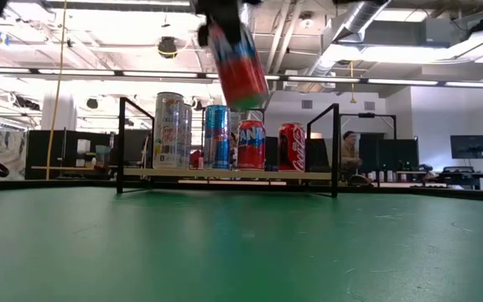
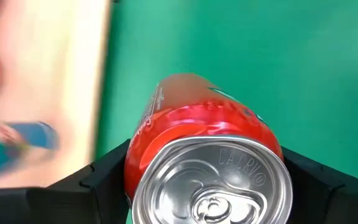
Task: Place canned beverage on shelf
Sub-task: Put the orange soda can on the shelf aligned with the other orange soda can
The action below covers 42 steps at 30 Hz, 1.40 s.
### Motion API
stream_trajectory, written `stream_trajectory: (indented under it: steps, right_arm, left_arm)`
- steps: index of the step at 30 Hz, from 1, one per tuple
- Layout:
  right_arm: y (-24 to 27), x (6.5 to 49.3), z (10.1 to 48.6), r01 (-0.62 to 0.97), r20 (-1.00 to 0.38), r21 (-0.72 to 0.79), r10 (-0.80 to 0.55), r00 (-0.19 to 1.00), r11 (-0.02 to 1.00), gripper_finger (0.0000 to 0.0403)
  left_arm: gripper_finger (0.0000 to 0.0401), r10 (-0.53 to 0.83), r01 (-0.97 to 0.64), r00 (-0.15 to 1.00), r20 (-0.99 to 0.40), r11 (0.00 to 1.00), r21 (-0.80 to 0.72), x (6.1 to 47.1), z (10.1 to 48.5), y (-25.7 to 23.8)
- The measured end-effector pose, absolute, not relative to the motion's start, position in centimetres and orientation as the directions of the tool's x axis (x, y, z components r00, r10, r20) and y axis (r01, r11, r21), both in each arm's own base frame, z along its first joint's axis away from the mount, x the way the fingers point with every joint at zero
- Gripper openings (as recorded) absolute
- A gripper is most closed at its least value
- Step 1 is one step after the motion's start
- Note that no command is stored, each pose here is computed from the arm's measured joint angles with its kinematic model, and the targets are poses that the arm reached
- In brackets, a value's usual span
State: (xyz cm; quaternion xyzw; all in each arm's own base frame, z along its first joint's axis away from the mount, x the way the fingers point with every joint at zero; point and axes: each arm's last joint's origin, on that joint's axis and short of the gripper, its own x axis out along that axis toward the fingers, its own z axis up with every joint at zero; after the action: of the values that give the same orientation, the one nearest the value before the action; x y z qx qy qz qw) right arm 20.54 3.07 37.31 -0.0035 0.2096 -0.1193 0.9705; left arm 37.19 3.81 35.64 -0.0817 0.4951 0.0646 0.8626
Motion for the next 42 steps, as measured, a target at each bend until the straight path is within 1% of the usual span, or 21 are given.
stream_trajectory:
  steps: [4,7,10,14,19,22,25,28,32,42]
  right_arm:
    - [1.2,21.6,36.9,0.309,-0.419,-0.053,-0.302,0.856,0.95,0.032]
    - [-0.2,22.6,36.6,0.338,-0.421,-0.019,-0.314,0.851,0.941,0.032]
    - [-1.6,23.5,36.2,0.349,-0.434,-0.009,-0.318,0.843,0.937,0.032]
    - [-3.6,24.1,35.5,0.314,-0.465,-0.041,-0.297,0.834,0.948,0.032]
    - [-6.6,23.8,35.2,0.265,-0.484,-0.088,-0.274,0.831,0.96,0.032]
    - [-8.3,23.3,35.3,0.223,-0.479,-0.087,-0.238,0.845,0.971,0.032]
    - [-9.9,22.6,35.3,0.202,-0.472,-0.084,-0.217,0.854,0.976,0.032]
    - [-11.1,22.0,35.4,0.178,-0.462,-0.07,-0.19,0.866,0.982,0.032]
    - [-12.4,21.3,35.4,0.169,-0.451,-0.045,-0.171,0.876,0.985,0.032]
    - [-13.8,20.3,35.5,0.144,-0.431,-0.05,-0.151,0.889,0.988,0.032]
  left_arm:
    - [0.028,0.112,-0.219,0.458,-0.882,0.976,0.011,38.6,33.9,7.9]
    - [0.028,0.135,-0.234,0.462,-0.877,0.972,0.026,39.3,32.9,10.1]
    - [0.028,0.138,-0.211,0.459,-0.878,0.977,0.043,40.1,31.8,11.2]
    - [0.028,0.136,-0.188,0.457,-0.879,0.981,0.053,41.0,30.5,12.0]
    - [0.028,0.147,-0.233,0.427,-0.893,0.971,0.048,41.4,29.1,13.0]
    - [0.028,0.165,-0.269,0.416,-0.894,0.962,0.052,41.5,28.7,13.3]
    - [0.028,0.202,-0.304,0.432,-0.879,0.95,0.069,41.9,28.6,13.5]
    - [0.028,0.206,-0.328,0.43,-0.879,0.943,0.06,42.0,28.4,13.6]
    - [0.028,0.211,-0.359,0.428,-0.879,0.932,0.049,42.0,28.2,13.8]
    - [0.028,0.211,-0.401,0.427,-0.88,0.916,0.025,42.0,28.2,13.9]
